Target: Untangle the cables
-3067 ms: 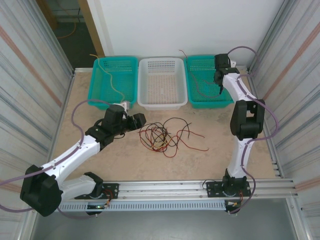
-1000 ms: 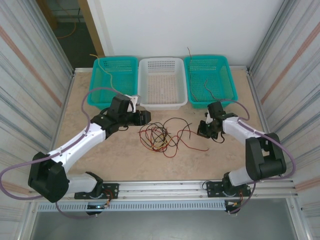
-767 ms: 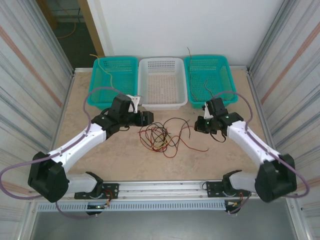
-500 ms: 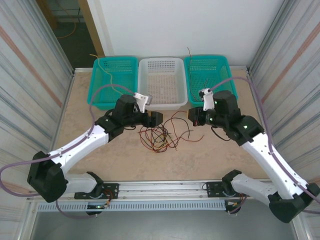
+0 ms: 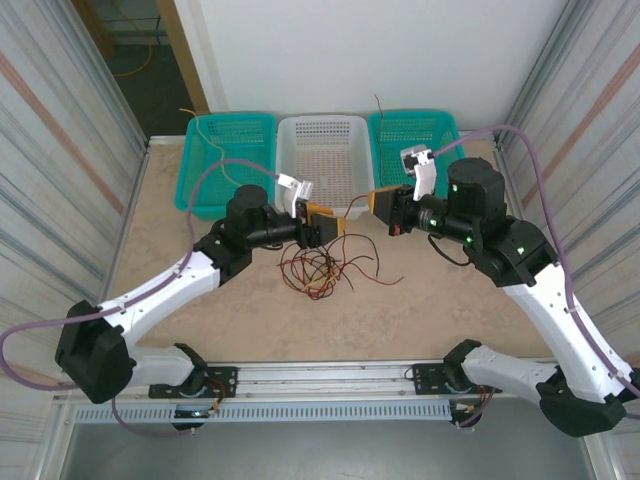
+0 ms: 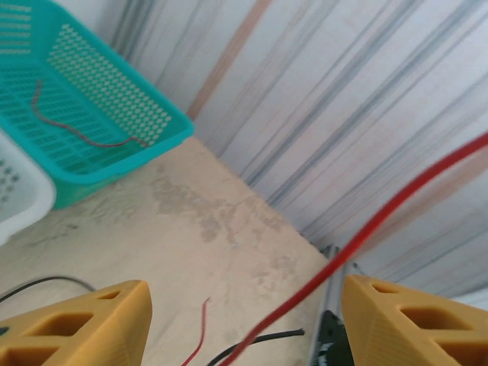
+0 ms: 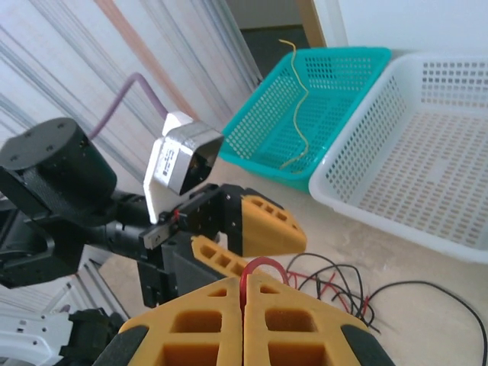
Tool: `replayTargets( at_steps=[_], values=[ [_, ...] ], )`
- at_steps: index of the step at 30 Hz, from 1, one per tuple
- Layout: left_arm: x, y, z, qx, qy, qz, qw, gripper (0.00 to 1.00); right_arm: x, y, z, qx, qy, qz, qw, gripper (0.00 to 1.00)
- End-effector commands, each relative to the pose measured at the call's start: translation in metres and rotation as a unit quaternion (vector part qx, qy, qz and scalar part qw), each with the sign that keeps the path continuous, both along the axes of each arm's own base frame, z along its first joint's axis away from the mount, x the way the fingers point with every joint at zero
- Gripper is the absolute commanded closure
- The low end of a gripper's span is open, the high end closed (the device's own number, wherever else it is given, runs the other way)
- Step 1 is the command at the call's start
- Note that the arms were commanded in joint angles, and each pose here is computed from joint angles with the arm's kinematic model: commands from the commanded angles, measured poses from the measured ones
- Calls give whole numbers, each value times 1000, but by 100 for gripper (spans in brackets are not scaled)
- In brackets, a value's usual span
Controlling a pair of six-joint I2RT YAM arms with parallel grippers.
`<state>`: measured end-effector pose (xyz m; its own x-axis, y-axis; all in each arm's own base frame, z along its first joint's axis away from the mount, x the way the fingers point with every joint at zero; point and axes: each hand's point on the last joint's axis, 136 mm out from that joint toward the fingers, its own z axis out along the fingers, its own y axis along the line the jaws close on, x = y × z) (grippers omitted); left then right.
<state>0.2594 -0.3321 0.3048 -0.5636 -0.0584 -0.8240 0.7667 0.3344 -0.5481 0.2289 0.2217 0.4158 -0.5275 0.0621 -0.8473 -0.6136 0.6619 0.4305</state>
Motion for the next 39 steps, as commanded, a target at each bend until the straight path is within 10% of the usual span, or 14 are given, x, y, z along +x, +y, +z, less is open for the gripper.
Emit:
replayTargets(
  at_steps=[1, 7, 17, 26, 39],
  values=[
    [-18, -12, 31, -43, -23, -59, 997, 33, -1, 9, 30, 24, -42, 24, 999, 100],
    [-11, -17, 34, -27, -39, -50, 998, 42, -3, 15, 46, 46, -55, 38, 997, 100],
    [-10, -9, 76, -40, -81, -27, 996, 100, -2, 9, 55, 51, -68, 25, 996, 97],
    [-19, 18, 123, -61, -136, 14, 989, 100, 12, -14, 45, 46, -81, -55, 994, 37],
    [-20, 68, 200, -158, -166, 50, 972, 100, 22, 27, -29, 84, 34, 18, 996, 30]
  ],
)
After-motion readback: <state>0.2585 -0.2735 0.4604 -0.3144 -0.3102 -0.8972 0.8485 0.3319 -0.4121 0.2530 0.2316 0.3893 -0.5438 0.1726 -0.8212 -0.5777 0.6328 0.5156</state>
